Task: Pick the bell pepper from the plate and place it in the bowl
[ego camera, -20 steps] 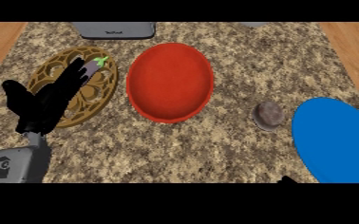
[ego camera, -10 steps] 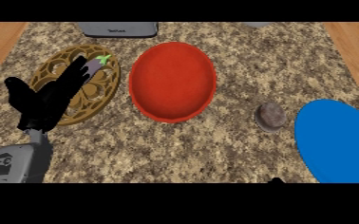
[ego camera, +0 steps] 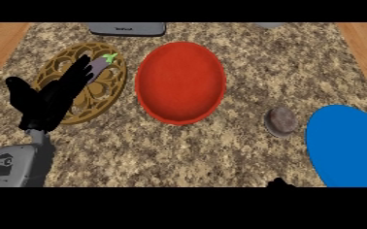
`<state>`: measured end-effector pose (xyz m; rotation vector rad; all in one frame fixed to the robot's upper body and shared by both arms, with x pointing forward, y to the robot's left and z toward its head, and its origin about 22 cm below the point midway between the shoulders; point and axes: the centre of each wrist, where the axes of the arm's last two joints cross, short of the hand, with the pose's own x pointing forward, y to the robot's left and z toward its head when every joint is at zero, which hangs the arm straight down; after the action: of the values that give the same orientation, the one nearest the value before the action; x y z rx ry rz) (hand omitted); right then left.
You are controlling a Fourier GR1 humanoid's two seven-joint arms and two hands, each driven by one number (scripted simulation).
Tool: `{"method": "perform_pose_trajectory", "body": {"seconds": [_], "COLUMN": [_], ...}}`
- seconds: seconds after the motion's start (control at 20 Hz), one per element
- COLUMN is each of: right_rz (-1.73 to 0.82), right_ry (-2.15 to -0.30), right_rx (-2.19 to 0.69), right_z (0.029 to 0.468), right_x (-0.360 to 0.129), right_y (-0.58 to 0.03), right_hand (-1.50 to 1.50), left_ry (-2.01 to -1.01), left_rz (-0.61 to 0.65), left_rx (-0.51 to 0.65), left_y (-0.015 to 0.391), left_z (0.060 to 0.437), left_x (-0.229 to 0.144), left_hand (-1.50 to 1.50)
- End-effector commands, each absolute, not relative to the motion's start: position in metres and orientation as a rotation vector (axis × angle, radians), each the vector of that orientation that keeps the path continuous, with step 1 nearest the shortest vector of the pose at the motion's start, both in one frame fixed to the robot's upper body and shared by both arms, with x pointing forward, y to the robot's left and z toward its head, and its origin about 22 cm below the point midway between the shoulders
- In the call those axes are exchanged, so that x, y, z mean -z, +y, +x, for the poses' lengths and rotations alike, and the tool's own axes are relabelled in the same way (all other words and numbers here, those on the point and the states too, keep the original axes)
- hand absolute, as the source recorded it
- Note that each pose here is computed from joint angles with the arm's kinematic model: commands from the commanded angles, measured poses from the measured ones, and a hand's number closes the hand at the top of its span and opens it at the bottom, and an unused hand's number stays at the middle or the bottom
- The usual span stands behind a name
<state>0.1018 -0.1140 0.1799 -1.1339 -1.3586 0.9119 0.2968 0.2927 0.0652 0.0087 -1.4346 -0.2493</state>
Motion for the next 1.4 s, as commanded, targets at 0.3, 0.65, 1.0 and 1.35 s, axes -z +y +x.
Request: {"method": "perform_pose_trajectory", "body": {"seconds": [0.3,0.65,1.0,1.35], "right_rz": [-1.064,-1.094,-1.086,-0.934], "right_ry": [-1.388,-1.361,-1.302,-1.267], "right_rx": [-0.703,-0.65,-0.577,-0.591], "right_z": [0.133,0.153,0.246,0.337], "right_x": [-0.185,-0.178,-0.179,-0.172], "right_y": [-0.093,-0.095,-0.086,-0.08], "right_hand": [1.5,1.5,1.5,1.5], "left_ry": [-1.459,-1.455,-1.46,-1.457], "left_rz": [-0.015,-0.027,-0.042,-0.031], "left_rx": [0.289,0.308,0.297,0.305], "left_y": [0.278,0.267,0.265,0.267], "left_z": [0.305,0.307,0.311,0.314], "left_x": [-0.075,-0.074,-0.07,-0.075], "left_hand": [0.0,0.0,0.0,0.0]}}
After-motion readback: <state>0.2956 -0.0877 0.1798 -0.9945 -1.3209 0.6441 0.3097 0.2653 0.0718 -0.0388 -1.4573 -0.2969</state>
